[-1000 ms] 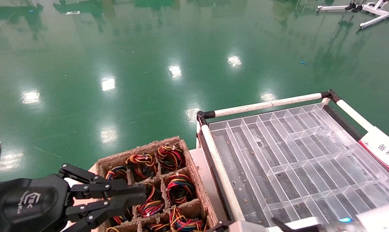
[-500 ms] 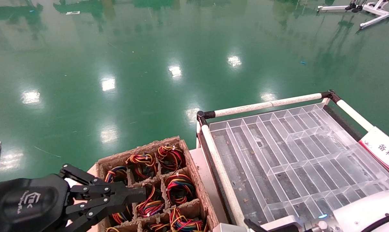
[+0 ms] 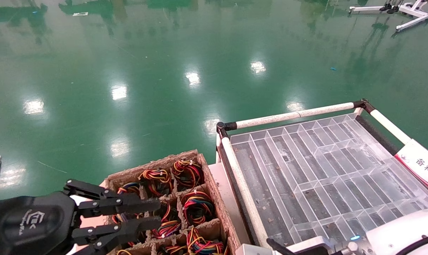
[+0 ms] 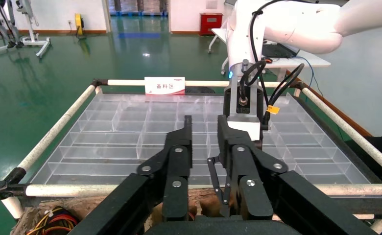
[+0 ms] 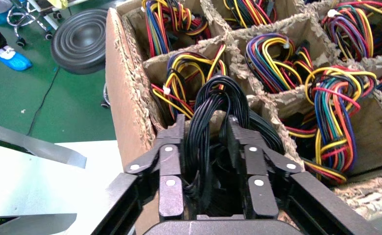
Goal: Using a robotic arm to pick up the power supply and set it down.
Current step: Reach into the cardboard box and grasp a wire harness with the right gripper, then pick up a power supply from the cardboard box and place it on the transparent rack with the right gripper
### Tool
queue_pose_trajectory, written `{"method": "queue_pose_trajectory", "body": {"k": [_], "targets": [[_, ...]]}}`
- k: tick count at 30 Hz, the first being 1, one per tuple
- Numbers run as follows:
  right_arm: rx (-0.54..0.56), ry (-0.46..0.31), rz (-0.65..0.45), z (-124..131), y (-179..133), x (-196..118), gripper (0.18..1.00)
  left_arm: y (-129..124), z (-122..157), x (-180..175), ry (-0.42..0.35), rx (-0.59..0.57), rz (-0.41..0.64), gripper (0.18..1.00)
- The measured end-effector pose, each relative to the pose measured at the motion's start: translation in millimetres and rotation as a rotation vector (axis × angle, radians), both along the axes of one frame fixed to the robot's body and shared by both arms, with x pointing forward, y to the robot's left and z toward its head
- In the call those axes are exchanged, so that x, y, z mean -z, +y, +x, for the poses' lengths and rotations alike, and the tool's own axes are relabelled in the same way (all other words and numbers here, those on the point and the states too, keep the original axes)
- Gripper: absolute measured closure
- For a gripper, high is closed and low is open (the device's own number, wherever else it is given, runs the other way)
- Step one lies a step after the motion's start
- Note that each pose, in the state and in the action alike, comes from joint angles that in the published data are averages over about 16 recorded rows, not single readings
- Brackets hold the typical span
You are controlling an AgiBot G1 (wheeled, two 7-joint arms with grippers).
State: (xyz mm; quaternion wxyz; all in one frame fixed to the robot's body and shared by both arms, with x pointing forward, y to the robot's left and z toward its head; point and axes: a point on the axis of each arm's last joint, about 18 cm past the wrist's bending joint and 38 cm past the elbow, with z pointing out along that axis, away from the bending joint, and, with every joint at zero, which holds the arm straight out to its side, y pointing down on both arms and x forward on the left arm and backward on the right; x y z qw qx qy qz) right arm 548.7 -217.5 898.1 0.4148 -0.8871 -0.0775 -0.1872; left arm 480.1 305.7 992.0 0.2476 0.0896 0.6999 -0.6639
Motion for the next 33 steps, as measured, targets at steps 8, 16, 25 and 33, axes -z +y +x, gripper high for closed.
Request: {"method": "queue_pose_trajectory", "body": {"k": [8, 16, 25, 33], "targets": [[0.005, 0.007, 0.063, -6, -11, -6, 0.853, 0, 0, 0, 0.000, 0.000, 0.000, 0.807], [-0.013, -0.003, 0.224, -20, -30, -28, 0.939, 0, 0, 0, 0.000, 0.000, 0.000, 0.635], [-0.065, -0.087, 0.464, -36, -57, -82, 0.965, 0, 0, 0, 0.000, 0.000, 0.000, 0.425], [-0.114, -0.217, 0.624, -40, -76, -151, 0.967, 0, 0, 0, 0.000, 0.000, 0.000, 0.281]]}}
